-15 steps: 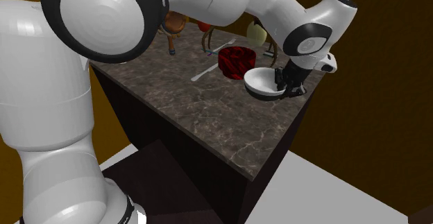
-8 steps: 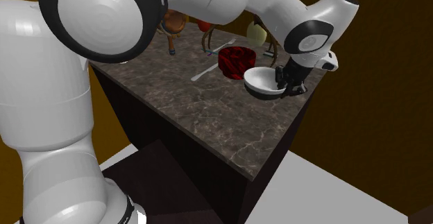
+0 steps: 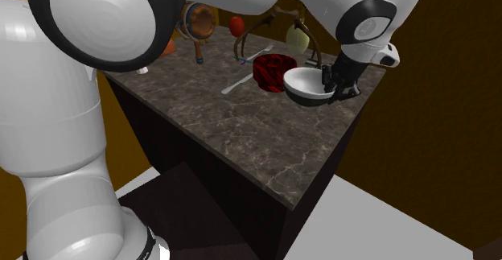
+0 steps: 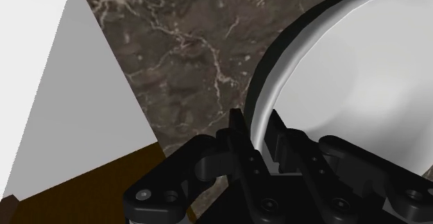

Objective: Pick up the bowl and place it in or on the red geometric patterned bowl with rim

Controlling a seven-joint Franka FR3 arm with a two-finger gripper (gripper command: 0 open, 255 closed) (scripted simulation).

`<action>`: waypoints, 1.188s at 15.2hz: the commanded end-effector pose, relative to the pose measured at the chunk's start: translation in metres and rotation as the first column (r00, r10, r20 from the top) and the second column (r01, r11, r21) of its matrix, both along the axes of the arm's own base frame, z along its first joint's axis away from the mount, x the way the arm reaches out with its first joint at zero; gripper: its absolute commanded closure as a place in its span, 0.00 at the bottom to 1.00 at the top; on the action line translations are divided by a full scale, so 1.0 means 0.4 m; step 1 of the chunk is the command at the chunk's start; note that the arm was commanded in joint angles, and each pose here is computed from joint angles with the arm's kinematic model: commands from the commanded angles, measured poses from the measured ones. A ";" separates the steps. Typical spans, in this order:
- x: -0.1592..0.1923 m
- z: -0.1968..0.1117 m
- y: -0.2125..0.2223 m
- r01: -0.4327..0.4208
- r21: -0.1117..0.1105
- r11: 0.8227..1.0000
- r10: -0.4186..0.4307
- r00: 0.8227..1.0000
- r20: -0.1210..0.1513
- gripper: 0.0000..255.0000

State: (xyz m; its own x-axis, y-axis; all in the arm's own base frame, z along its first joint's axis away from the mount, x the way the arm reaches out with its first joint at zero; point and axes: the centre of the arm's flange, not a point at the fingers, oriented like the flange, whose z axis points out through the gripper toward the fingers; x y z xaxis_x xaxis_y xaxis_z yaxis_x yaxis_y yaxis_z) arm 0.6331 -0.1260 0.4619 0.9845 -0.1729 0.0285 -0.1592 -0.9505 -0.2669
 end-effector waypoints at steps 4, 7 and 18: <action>0.002 0.068 0.001 0.000 0.000 1.000 0.000 1.000 0.000 1.00; 0.002 0.107 0.001 0.000 0.000 1.000 0.000 1.000 0.000 1.00; 0.002 0.252 0.001 0.000 0.000 1.000 0.000 1.000 0.000 1.00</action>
State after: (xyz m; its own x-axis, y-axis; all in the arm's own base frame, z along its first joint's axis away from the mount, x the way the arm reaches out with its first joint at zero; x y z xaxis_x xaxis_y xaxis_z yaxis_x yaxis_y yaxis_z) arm 0.6346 -0.1250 0.5567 0.9846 -0.1727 0.0284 -0.1591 -0.9505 -0.2669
